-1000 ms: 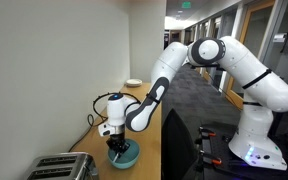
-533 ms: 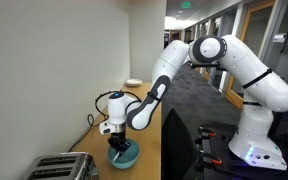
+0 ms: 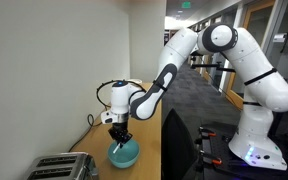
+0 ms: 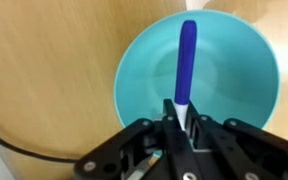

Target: Take the blue pen out of the blue bowl

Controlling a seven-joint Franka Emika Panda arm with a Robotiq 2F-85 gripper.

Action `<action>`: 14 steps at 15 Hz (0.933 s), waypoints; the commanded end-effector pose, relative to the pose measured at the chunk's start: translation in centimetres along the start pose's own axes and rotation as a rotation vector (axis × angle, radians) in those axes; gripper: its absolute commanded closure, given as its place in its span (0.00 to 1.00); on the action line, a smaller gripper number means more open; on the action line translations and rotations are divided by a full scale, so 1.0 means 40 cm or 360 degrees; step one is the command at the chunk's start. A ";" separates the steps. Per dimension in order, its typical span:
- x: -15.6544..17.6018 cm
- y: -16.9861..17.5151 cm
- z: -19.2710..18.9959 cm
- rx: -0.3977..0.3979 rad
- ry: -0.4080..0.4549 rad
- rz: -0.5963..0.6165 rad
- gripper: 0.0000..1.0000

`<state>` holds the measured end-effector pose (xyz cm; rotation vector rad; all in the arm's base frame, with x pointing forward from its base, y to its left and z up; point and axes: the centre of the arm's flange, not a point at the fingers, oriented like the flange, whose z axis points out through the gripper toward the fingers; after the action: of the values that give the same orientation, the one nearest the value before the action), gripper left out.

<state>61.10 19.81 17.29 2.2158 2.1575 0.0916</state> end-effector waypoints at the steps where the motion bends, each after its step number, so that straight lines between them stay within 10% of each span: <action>1: -0.020 -0.053 -0.071 0.0013 0.0011 -0.0021 0.97; 14: -0.289 -0.038 -0.091 -0.0138 -0.0020 0.0623 0.97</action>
<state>58.82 9.76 20.75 2.4295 1.8315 0.1184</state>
